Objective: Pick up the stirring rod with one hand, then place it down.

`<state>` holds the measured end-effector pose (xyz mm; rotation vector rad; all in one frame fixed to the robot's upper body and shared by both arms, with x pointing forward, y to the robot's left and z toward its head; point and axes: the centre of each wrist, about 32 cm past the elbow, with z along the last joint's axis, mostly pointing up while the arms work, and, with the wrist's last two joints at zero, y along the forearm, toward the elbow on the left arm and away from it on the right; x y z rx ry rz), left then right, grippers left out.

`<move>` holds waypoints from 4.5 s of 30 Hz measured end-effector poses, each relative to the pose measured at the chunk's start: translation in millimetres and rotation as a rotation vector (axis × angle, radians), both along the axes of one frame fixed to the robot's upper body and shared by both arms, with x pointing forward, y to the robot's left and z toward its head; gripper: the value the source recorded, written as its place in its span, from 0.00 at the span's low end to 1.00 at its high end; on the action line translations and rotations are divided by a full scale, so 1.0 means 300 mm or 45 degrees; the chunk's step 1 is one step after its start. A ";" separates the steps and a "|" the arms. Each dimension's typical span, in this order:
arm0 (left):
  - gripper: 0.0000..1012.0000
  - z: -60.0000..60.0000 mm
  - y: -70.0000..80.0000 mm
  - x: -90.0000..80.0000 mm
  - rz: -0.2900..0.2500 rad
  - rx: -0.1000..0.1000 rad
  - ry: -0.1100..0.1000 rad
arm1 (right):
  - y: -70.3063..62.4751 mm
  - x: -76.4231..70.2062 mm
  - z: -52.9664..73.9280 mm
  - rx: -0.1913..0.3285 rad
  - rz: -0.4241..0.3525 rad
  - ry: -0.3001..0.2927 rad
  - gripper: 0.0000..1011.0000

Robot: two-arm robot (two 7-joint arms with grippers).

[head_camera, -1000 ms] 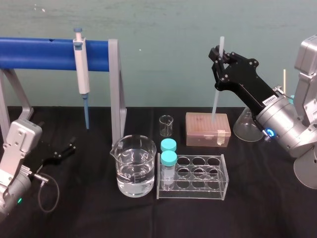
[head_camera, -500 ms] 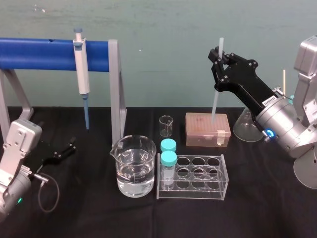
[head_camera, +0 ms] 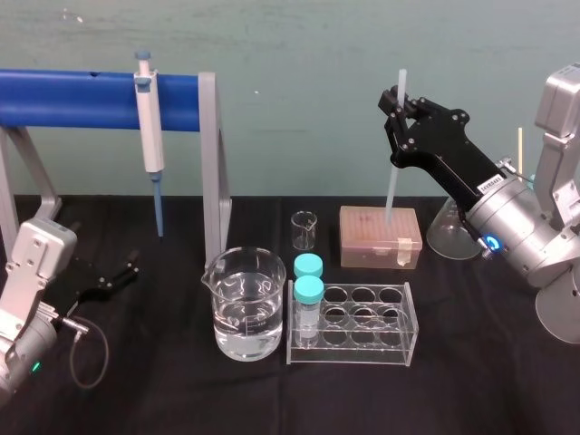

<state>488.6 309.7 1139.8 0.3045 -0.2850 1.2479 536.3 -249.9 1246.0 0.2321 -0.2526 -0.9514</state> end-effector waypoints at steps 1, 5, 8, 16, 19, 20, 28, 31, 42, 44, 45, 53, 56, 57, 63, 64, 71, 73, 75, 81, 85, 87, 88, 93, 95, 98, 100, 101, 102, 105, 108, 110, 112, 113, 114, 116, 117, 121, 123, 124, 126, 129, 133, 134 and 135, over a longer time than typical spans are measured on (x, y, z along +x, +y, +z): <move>0.99 0.000 0.000 0.000 0.000 0.000 0.000 | 0.000 0.000 0.000 0.000 0.000 0.000 0.07; 0.99 0.000 0.000 0.000 0.000 0.000 0.000 | -0.002 0.003 -0.002 0.003 0.006 0.005 0.07; 0.99 0.000 0.000 0.000 0.000 0.000 0.000 | -0.016 0.008 -0.006 0.023 0.064 0.024 0.07; 0.99 0.000 0.000 0.000 0.000 0.000 0.000 | -0.080 0.032 -0.049 0.059 0.245 0.060 0.07; 0.99 0.000 0.000 0.000 0.000 0.000 0.000 | -0.097 0.038 -0.083 0.067 0.301 0.051 0.07; 0.99 0.000 0.000 0.000 0.000 0.000 0.000 | -0.101 0.039 -0.093 0.070 0.314 0.051 0.07; 0.99 0.000 0.000 0.000 0.000 0.000 0.000 | -0.097 0.041 -0.172 0.090 0.391 0.055 0.07; 0.99 0.000 0.000 0.000 0.000 0.000 0.000 | -0.092 0.042 -0.194 0.068 0.398 0.054 0.07; 0.99 0.000 0.000 0.000 0.000 0.000 0.000 | -0.083 0.046 -0.246 0.016 0.373 0.069 0.07; 0.99 0.000 0.000 0.000 0.000 0.000 0.000 | -0.082 0.046 -0.254 0.017 0.367 0.077 0.07; 0.99 0.000 0.000 0.000 0.000 0.000 0.000 | -0.081 0.046 -0.257 0.018 0.365 0.080 0.07; 0.99 0.000 0.000 0.000 0.000 0.000 0.000 | -0.070 0.037 -0.290 0.027 0.341 0.117 0.07; 0.99 0.000 0.000 0.000 0.000 0.000 0.000 | -0.067 0.033 -0.304 0.025 0.334 0.131 0.07; 0.99 0.000 0.000 0.000 0.000 0.000 0.000 | -0.066 0.031 -0.311 0.024 0.329 0.140 0.07; 0.99 0.000 0.000 0.000 0.000 0.000 0.000 | -0.064 0.026 -0.336 0.018 0.311 0.168 0.07; 0.99 0.000 0.000 0.000 0.000 0.000 0.000 | -0.063 0.026 -0.340 0.019 0.308 0.171 0.07; 0.99 0.000 0.000 0.000 0.000 0.000 0.000 | -0.058 0.023 -0.367 0.024 0.287 0.201 0.07; 0.99 0.000 0.000 0.000 0.000 0.000 0.000 | -0.057 0.022 -0.372 0.026 0.284 0.209 0.07; 0.99 0.000 0.000 0.000 0.000 0.000 0.000 | -0.057 0.022 -0.375 0.027 0.281 0.215 0.07; 0.99 0.000 0.000 0.000 0.000 0.000 0.000 | -0.053 0.020 -0.383 0.020 0.275 0.230 0.07; 0.99 0.000 0.000 0.000 0.000 0.000 0.000 | -0.053 0.019 -0.387 0.014 0.271 0.238 0.07; 0.99 0.000 0.000 0.000 0.000 0.000 0.000 | -0.054 0.018 -0.389 0.009 0.269 0.241 0.07; 0.99 0.000 0.000 0.000 0.000 0.000 0.000 | -0.054 0.018 -0.389 0.007 0.268 0.241 0.07; 0.99 0.000 0.000 0.000 0.000 0.000 0.000 | -0.054 0.018 -0.390 0.006 0.267 0.242 0.07; 0.99 0.000 0.000 0.000 0.000 0.000 0.000 | -0.054 0.018 -0.390 0.006 0.267 0.242 0.07; 0.99 0.000 0.000 0.000 0.000 0.000 0.000 | -0.055 0.018 -0.389 0.007 0.268 0.242 0.11; 0.99 0.000 0.000 0.000 0.000 0.000 0.000 | -0.055 0.018 -0.389 0.007 0.268 0.242 0.15; 0.99 0.000 0.000 0.000 0.000 0.000 0.000 | -0.055 0.018 -0.389 0.007 0.268 0.242 0.16; 0.99 0.000 0.000 0.000 0.000 0.000 0.000 | -0.054 0.018 -0.389 0.007 0.268 0.241 0.22; 0.99 0.000 0.000 0.000 0.000 0.000 0.000 | -0.055 0.018 -0.389 0.008 0.268 0.241 0.30; 0.99 0.000 0.000 0.000 0.000 0.000 0.000 | -0.054 0.018 -0.389 0.008 0.268 0.241 0.40; 0.99 0.000 0.000 0.000 0.000 0.000 0.000 | -0.055 0.018 -0.389 0.009 0.268 0.241 0.46; 0.99 0.000 0.000 0.000 0.000 0.000 0.000 | -0.055 0.018 -0.389 0.009 0.268 0.241 0.54; 0.99 0.000 0.000 0.000 0.000 0.000 0.000 | -0.054 0.018 -0.389 0.009 0.268 0.241 0.55; 0.99 0.000 0.000 0.000 0.000 0.000 0.000 | -0.054 0.018 -0.389 0.010 0.268 0.241 0.58; 0.99 0.000 0.000 0.000 0.000 0.000 0.000 | -0.055 0.018 -0.389 0.010 0.268 0.241 0.66; 0.99 0.000 0.000 0.000 0.000 0.000 0.000 | -0.054 0.018 -0.389 0.010 0.268 0.241 0.69; 0.99 0.000 0.000 0.000 0.000 0.000 0.000 | -0.055 0.018 -0.389 0.010 0.268 0.241 0.81; 0.99 0.000 0.000 0.000 0.000 0.000 0.000 | -0.055 0.018 -0.389 0.010 0.268 0.241 0.87; 0.99 0.000 0.000 0.000 0.000 0.000 0.000 | -0.055 0.018 -0.389 0.010 0.268 0.241 0.88; 0.99 0.000 0.000 0.000 0.000 0.000 0.000 | -0.055 0.018 -0.386 0.010 0.261 0.238 0.95; 0.99 0.000 0.000 0.000 0.000 0.000 0.000 | -0.057 0.006 -0.364 0.008 0.141 0.212 0.99; 0.99 0.000 0.000 0.000 0.000 0.000 0.000 | -0.062 -0.022 -0.344 -0.020 -0.109 0.199 0.99; 0.99 0.000 0.000 0.000 0.000 0.000 0.000 | -0.066 -0.036 -0.343 -0.030 -0.204 0.213 0.99; 0.99 0.000 0.000 0.000 0.000 0.000 0.000 | -0.069 -0.042 -0.343 -0.038 -0.250 0.224 0.99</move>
